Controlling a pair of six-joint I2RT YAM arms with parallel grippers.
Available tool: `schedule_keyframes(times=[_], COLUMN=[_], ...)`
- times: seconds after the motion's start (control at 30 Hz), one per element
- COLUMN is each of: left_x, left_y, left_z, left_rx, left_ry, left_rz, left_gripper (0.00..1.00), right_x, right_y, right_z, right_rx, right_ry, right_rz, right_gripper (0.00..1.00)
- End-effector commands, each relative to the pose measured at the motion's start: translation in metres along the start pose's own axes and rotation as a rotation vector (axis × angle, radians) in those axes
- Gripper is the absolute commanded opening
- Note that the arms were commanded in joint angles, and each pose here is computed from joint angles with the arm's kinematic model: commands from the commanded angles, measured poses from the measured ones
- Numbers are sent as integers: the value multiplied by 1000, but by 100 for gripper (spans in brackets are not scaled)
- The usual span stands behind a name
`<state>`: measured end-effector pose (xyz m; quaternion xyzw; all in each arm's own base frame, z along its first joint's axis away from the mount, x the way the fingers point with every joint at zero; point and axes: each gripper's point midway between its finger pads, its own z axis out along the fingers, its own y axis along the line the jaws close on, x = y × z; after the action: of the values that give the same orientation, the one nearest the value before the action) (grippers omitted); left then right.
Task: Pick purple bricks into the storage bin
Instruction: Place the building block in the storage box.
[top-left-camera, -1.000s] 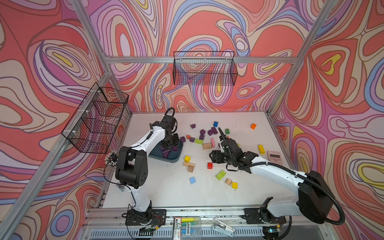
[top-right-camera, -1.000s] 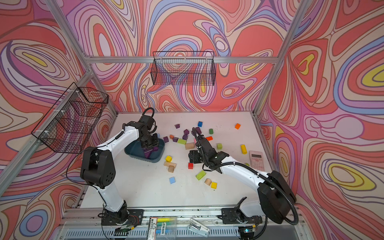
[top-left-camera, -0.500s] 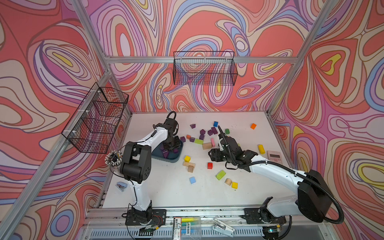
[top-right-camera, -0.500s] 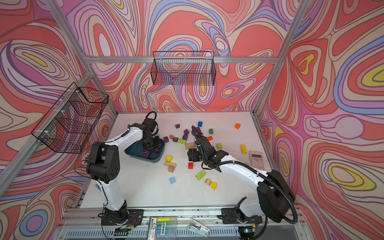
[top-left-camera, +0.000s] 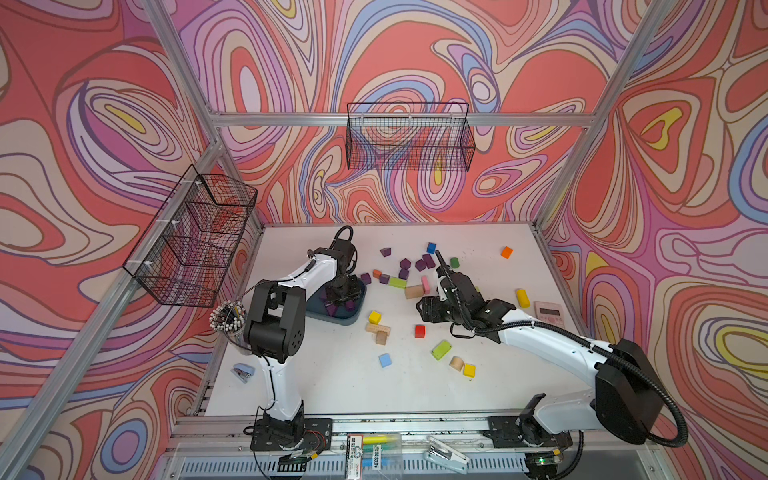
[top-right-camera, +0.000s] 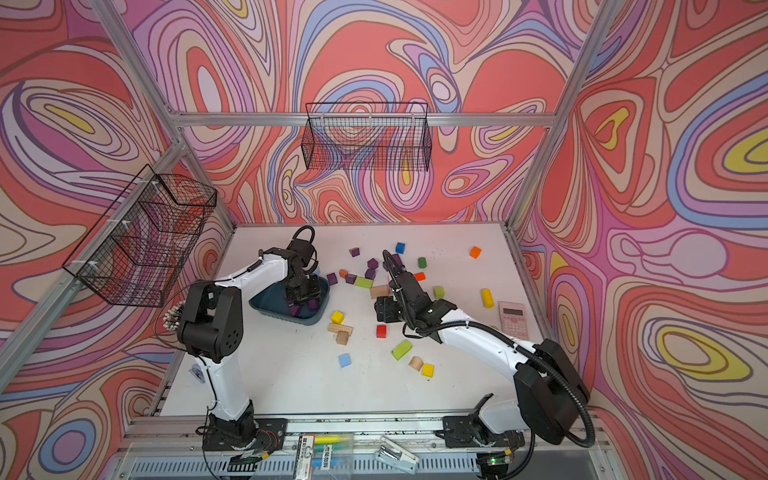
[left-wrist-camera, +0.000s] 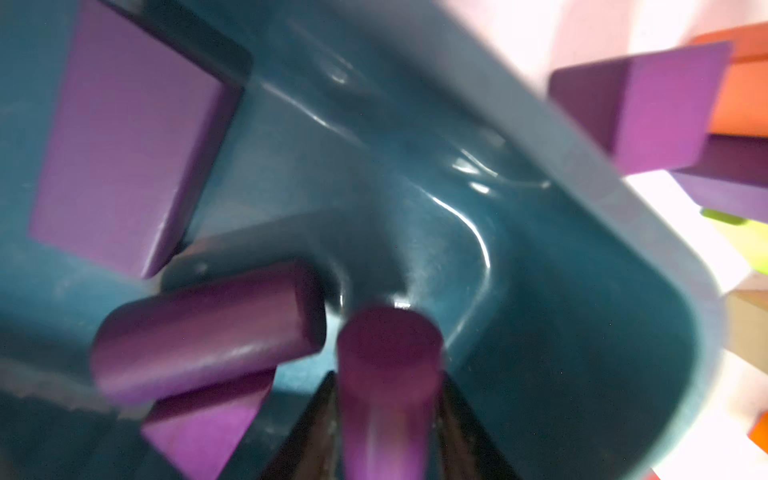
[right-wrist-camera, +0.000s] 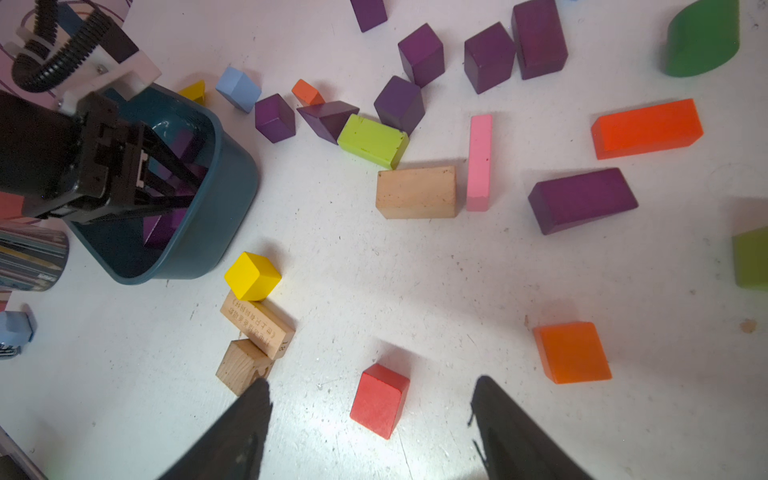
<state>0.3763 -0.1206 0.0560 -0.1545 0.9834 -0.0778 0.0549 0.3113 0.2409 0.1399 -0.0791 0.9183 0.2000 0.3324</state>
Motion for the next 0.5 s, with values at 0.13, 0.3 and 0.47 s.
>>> schedule_keyframes(times=[0.13,0.3,0.47], left_x=[-11,-2,19], left_y=[-8,-9,-5], left_z=[-67,-93,-103], left_rx=[47,94,104], left_ry=[-118,-165,-151], left_rz=[27,40,92], left_gripper=[61,68,74], right_x=[-15,-19,-24], right_y=[6,8,10], right_z=[1,1,3], right_rx=[-11,-13,-13], right_ry=[-20,-28,-33], right_rz=[-5,-6,-9], right_gripper=[80,80,80])
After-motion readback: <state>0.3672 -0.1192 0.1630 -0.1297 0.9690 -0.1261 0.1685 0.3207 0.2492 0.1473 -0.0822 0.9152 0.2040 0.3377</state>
